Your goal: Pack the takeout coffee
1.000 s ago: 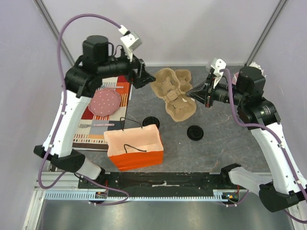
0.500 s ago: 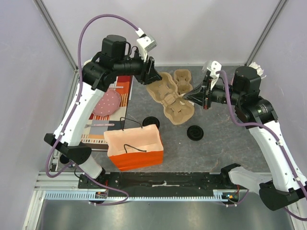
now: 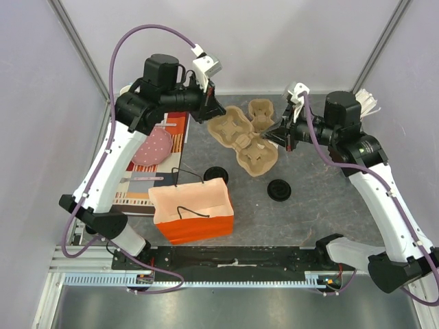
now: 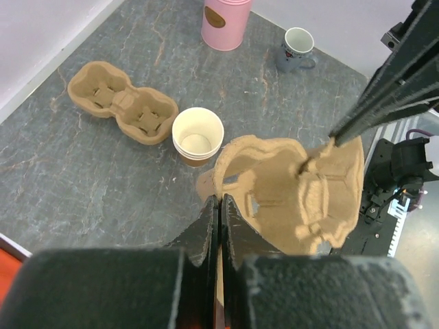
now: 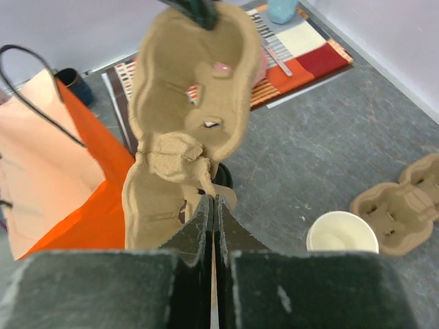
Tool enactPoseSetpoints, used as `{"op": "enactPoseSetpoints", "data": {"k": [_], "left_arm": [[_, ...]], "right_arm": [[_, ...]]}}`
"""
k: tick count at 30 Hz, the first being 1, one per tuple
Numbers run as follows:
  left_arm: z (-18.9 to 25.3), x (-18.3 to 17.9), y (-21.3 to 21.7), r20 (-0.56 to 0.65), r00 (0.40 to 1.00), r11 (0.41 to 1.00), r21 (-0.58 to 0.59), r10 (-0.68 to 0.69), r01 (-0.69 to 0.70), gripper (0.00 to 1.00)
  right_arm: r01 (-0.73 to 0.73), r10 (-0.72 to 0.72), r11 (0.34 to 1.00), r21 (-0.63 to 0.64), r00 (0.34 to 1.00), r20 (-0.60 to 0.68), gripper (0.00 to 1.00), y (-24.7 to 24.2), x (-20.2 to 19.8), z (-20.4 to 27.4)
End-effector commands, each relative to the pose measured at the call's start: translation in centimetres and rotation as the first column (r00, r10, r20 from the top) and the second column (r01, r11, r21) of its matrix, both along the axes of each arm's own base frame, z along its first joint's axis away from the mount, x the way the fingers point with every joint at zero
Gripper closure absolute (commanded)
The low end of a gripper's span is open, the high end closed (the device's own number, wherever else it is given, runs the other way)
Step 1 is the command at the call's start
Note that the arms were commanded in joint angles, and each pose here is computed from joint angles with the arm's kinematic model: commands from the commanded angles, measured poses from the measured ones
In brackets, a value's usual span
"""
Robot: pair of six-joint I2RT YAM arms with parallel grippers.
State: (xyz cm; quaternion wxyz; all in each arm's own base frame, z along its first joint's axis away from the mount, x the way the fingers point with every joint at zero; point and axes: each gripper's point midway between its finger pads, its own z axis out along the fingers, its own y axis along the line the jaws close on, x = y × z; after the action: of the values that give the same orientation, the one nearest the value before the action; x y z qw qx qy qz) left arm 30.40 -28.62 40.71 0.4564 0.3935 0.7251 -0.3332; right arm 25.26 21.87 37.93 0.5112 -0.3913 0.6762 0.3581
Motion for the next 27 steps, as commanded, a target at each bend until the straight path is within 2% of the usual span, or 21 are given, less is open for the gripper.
{"op": "enactPoseSetpoints", "data": {"k": [1, 2, 3, 6, 9, 10, 11, 14, 17, 18, 22, 23, 27], "left_arm": [[2.4, -1.3, 1.4, 0.018, 0.997, 0.996, -0.054, 0.076, -0.075, 0.98], [2.0, -0.9, 1.7, 0.011, 0.993, 0.992, -0.051, 0.114, -0.113, 0.98], [2.6, -1.1, 2.2, 0.033, 0.991, 0.990, -0.061, 0.132, -0.129, 0.98], [3.0, -0.5, 2.9, 0.010, 0.976, 0.972, -0.086, 0.219, -0.218, 0.98], [2.6, -0.1, 3.3, -0.036, 0.960, 0.956, -0.094, 0.277, -0.279, 0.98], [2.5, 0.0, 3.3, -0.046, 0.957, 0.953, -0.096, 0.285, -0.289, 0.98], [2.6, 0.2, 3.4, -0.061, 0.950, 0.945, -0.105, 0.305, -0.310, 0.98], [3.5, 1.0, 3.6, -0.071, 0.932, 0.923, -0.135, 0.355, -0.362, 0.98], [5.2, 1.5, 3.7, -0.074, 0.917, 0.900, -0.179, 0.391, -0.398, 0.98], [5.6, 1.6, 3.8, -0.072, 0.915, 0.895, -0.189, 0.397, -0.404, 0.98], [6.5, 1.9, 3.8, -0.068, 0.908, 0.884, -0.212, 0.412, -0.417, 0.98], [6.5, 1.9, 3.9, -0.069, 0.906, 0.882, -0.212, 0.417, -0.421, 0.98], [6.9, 2.0, 4.2, -0.056, 0.901, 0.875, -0.221, 0.430, -0.431, 0.98]], "right_arm": [[0.188, -0.189, 0.982, 0.033, 0.982, 0.026, 0.93, -1.2, 3.0, 2.0], [0.222, -0.222, 0.975, 0.032, 0.975, 0.016, 0.85, -1.4, 3.7, 1.8], [0.243, -0.243, 0.969, 0.040, 0.970, -0.002, 0.69, -1.4, 4.0, 1.8], [0.299, -0.296, 0.950, 0.091, 0.954, -0.044, 0.55, -1.4, 5.1, 3.0], [0.420, -0.404, 0.880, 0.220, 0.907, -0.117, 0.50, -1.8, 6.4, 6.0], [0.472, -0.435, 0.837, 0.277, 0.881, -0.187, 0.50, -2.0, 6.4, 7.0], [0.546, -0.509, 0.778, 0.312, 0.838, -0.197, 0.50, -2.5, 7.1, 7.9], [0.599, -0.557, 0.716, 0.358, 0.800, -0.224, 0.50, -0.3, 5.7, 9.6], [0.593, -0.519, 0.723, 0.354, 0.805, -0.287, 0.43, 3.5, 4.0, 9.1], [0.619, -0.537, 0.702, 0.352, 0.785, -0.310, 0.42, 3.7, 4.2, 8.7], [0.654, -0.516, 0.686, 0.319, 0.747, -0.419, 0.31, 6.4, 4.4, 5.0], [0.649, -0.506, 0.692, 0.315, 0.748, -0.429, 0.30, 7.2, 4.2, 4.7], [0.709, -0.569, 0.640, 0.296, 0.696, -0.439, 0.27, 7.2, 4.6, 3.8]]}}
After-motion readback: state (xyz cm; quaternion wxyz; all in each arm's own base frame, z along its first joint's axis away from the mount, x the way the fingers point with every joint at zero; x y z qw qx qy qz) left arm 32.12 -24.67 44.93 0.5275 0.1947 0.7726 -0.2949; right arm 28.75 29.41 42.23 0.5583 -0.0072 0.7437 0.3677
